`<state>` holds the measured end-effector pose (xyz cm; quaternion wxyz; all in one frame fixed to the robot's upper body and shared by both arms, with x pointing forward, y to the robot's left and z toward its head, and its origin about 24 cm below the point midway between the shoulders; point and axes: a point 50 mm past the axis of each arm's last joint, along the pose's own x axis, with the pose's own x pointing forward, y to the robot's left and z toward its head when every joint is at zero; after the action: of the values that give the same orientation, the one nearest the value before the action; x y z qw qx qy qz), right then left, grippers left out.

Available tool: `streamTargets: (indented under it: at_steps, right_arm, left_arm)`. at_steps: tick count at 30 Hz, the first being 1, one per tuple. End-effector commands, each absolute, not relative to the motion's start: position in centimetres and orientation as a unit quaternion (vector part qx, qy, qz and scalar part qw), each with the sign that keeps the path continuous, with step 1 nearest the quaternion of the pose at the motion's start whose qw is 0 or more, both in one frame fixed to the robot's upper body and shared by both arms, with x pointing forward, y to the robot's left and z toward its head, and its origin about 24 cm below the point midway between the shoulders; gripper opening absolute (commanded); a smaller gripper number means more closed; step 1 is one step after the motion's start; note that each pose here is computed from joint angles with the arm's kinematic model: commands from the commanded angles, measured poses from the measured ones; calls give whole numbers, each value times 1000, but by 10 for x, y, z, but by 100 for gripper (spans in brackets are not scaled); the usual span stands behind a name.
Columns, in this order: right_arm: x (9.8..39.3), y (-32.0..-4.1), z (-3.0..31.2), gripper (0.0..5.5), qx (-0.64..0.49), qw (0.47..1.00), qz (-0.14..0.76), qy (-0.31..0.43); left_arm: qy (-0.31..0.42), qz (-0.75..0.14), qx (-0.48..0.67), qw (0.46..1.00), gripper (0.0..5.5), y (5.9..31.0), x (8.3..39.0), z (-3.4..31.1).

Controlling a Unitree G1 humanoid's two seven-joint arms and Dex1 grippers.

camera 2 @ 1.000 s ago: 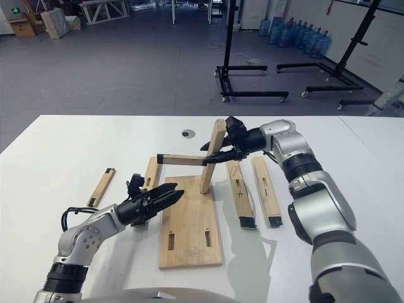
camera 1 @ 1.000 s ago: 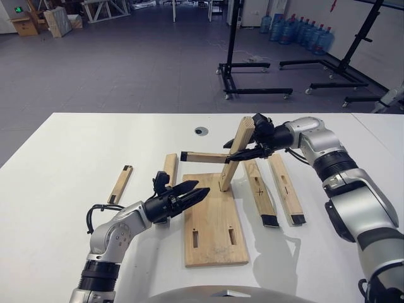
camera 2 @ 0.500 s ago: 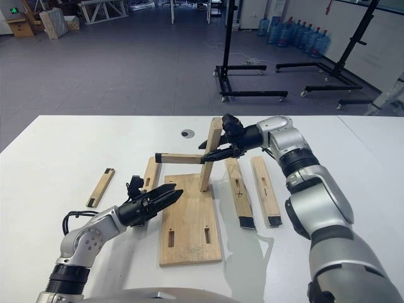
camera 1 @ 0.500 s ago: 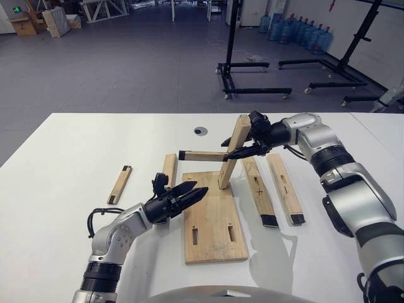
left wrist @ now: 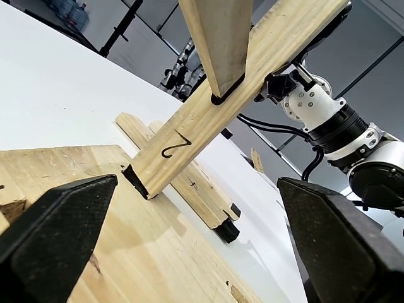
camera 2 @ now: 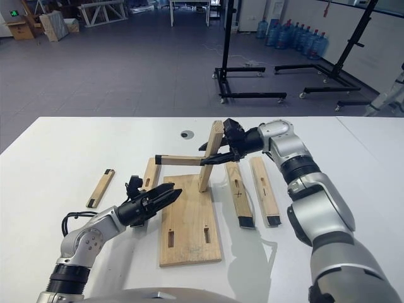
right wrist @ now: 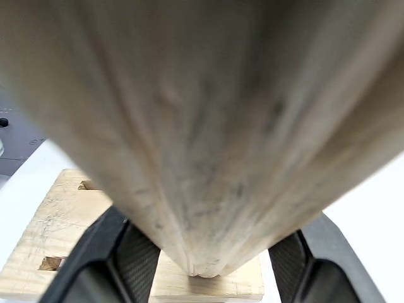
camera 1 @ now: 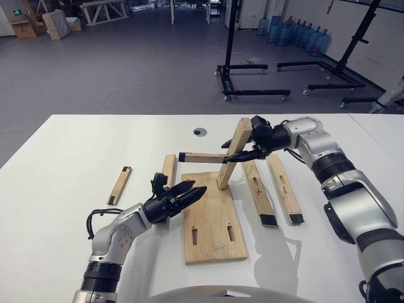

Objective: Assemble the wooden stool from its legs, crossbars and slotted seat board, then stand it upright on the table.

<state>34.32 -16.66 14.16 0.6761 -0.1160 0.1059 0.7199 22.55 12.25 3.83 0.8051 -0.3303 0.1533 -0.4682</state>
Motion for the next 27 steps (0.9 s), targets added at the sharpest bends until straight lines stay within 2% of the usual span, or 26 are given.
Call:
streamTargets:
  at_steps: [1, 5, 7, 14, 21, 27]
  right_arm:
    - [280, -174, 18, 209, -183, 584, 722, 323]
    - [287, -176, 24, 212, -187, 609, 704, 313]
    - [295, -174, 31, 275, -185, 635, 692, 290]
    - [319, -181, 73, 389, -202, 714, 643, 189]
    - [311, -195, 102, 528, -211, 745, 618, 134]
    - [285, -205, 137, 531, -166, 790, 589, 46]
  left_arm:
    - [153, -458, -319, 816, 465, 127, 231, 39]
    - [152, -458, -319, 816, 465, 128, 231, 38]
    - [152, -457, -320, 816, 465, 128, 231, 38]
    - [150, -456, -319, 817, 465, 131, 230, 40]
    - [155, -451, -318, 820, 465, 133, 228, 38]
    - [151, -469, -287, 822, 465, 134, 222, 50]
